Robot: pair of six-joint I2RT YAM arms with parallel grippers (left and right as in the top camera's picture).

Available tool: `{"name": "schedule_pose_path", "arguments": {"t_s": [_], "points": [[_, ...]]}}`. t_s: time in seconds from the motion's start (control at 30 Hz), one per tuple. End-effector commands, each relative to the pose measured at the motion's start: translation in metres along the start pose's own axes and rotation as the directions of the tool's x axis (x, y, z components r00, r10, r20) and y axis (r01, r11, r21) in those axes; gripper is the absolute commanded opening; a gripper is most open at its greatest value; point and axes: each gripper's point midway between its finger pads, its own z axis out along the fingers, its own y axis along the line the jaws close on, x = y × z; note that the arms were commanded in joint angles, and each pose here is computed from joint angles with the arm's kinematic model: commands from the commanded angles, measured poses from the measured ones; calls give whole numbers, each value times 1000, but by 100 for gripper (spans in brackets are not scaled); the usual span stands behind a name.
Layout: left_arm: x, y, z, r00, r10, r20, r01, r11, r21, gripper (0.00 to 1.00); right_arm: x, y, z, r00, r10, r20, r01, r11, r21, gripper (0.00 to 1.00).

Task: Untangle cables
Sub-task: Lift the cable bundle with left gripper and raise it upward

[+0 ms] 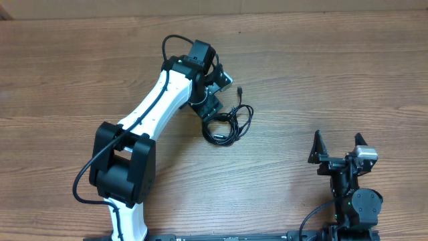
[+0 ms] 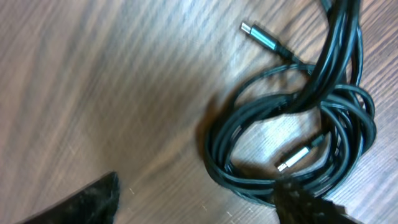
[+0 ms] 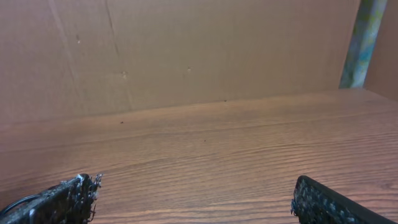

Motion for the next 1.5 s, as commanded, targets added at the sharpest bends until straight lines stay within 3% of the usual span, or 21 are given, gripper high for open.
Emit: {"name": "schedule_pose_path", "arguments": {"t_s": [0.0,0.03,0.17,0.37,0.5,0.73,0.97,1.13,1.23,1.37,1.47], "points": [[8,-2,-5,992,-122,-35,122,993,0,81,1,0,0,1000,-5,6,5,1000,-1,100],[11,-5,-5,987,-154,-50,155,988,8,81,1,0,0,1000,-5,6,5,1000,-1,100],[19,-18,-6,947,-305,-97,312,949,57,58,1,0,0,1000,-5,6,5,1000,-1,100],[21,-24,9,822,-559,-108,567,821,61,59,1,0,0,1000,-5,6,5,1000,-1,100],[41,-20,29,685,-719,-121,722,692,-22,59,1,0,0,1000,-5,6,5,1000,-1,100],[57,-24,50,594,-795,-123,796,603,-56,47,1,0,0,1000,-5,6,5,1000,-1,100],[61,-31,72,604,-792,-91,792,609,-38,38,1,0,0,1000,-5,6,5,1000,-1,100],[59,-31,78,643,-763,-71,763,645,-23,4,1,0,0,1000,-5,6,5,1000,-1,100],[59,-22,72,693,-718,-65,718,696,-23,4,1,0,0,1000,-5,6,5,1000,-1,100],[56,21,23,648,-761,26,759,643,-103,4,1,0,0,1000,-5,6,5,1000,-1,100],[42,42,-33,701,-704,112,713,696,-85,4,1,0,0,1000,-5,6,5,1000,-1,100]]}}
